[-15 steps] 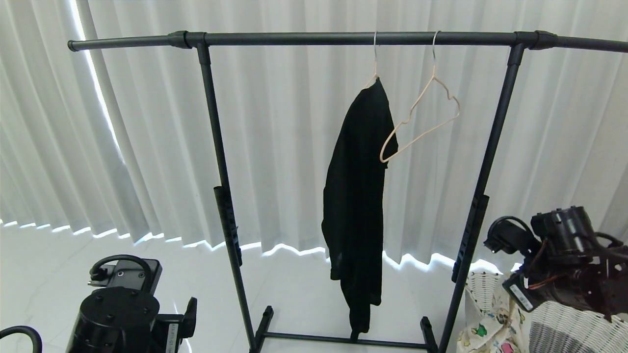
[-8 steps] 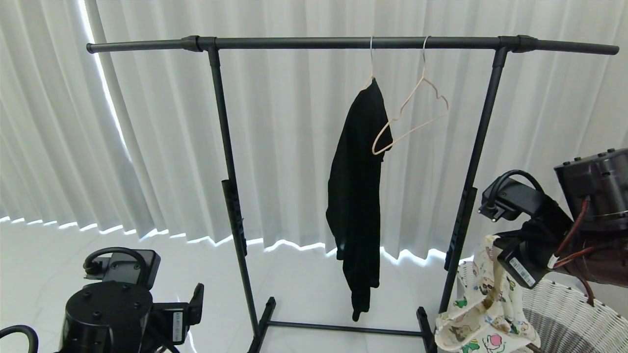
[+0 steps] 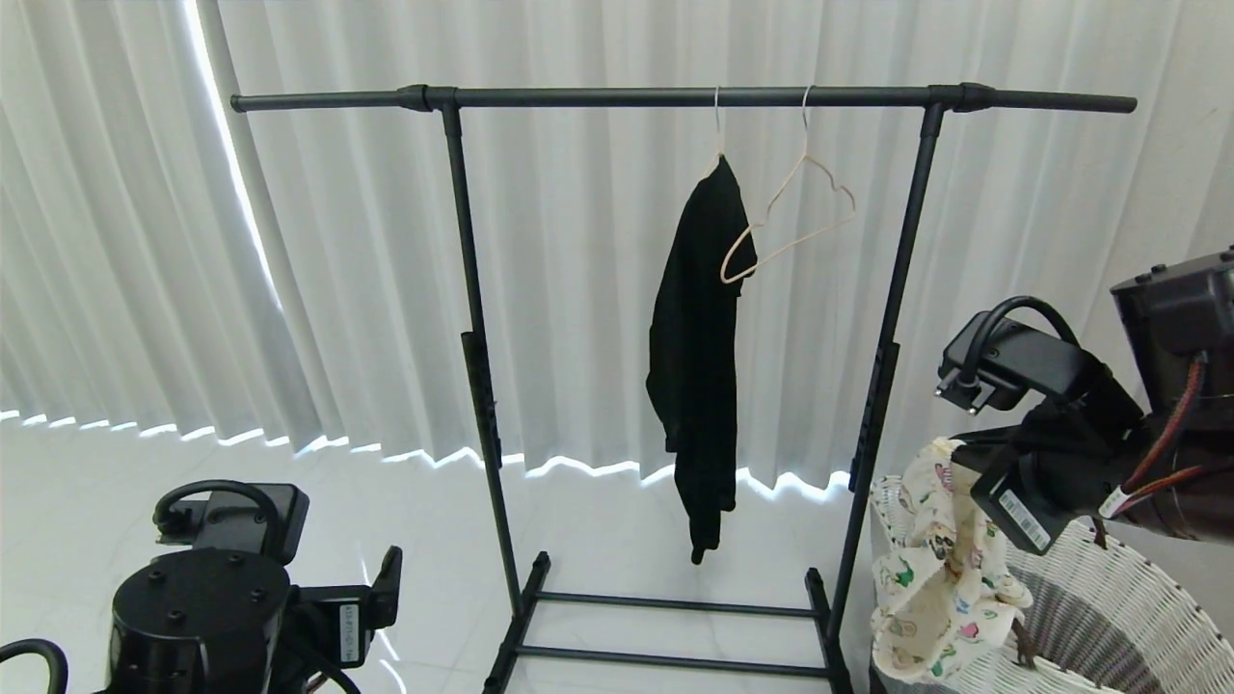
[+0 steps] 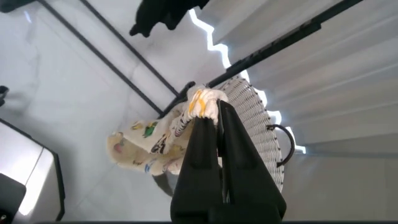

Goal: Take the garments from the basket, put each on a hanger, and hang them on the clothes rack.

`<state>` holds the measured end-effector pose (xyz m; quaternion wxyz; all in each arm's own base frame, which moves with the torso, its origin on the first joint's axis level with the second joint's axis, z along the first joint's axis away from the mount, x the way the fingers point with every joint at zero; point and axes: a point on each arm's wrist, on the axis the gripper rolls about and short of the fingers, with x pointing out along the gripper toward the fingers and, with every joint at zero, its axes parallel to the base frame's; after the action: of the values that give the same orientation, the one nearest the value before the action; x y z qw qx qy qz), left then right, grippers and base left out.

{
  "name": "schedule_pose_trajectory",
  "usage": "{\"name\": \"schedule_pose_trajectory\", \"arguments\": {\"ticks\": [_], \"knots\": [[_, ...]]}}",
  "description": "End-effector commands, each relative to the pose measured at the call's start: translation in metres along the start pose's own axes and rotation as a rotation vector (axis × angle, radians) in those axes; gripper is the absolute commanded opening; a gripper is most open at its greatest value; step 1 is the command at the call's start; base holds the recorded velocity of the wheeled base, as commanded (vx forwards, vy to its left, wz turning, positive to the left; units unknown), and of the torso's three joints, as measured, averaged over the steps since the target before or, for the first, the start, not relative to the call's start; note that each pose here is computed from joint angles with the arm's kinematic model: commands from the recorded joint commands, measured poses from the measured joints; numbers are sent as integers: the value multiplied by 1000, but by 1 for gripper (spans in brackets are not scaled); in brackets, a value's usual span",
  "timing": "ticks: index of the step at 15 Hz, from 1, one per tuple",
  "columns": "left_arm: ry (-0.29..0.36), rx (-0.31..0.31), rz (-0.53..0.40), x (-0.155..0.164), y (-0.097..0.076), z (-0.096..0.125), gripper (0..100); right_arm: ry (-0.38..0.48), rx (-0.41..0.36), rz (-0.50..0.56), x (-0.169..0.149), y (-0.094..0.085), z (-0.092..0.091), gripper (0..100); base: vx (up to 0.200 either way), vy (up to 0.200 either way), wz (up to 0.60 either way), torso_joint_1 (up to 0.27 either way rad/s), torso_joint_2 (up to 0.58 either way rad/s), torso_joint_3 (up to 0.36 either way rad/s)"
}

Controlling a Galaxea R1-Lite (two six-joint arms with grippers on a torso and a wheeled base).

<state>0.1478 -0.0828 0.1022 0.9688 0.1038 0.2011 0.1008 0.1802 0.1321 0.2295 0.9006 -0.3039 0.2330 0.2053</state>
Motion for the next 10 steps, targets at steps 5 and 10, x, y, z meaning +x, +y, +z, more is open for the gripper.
{"name": "schedule_pose_trajectory", "arguments": {"ticks": [5,10], "knots": [[-31,-11,-12,-6,3,4,100,-46,-17,25,-6,6,10,0,-80,0,0,2,2,4],[-120,-59,-258,-37,18,4,100,-76,-12,24,-9,5,18,0,0,0,0,0,0,0]]}}
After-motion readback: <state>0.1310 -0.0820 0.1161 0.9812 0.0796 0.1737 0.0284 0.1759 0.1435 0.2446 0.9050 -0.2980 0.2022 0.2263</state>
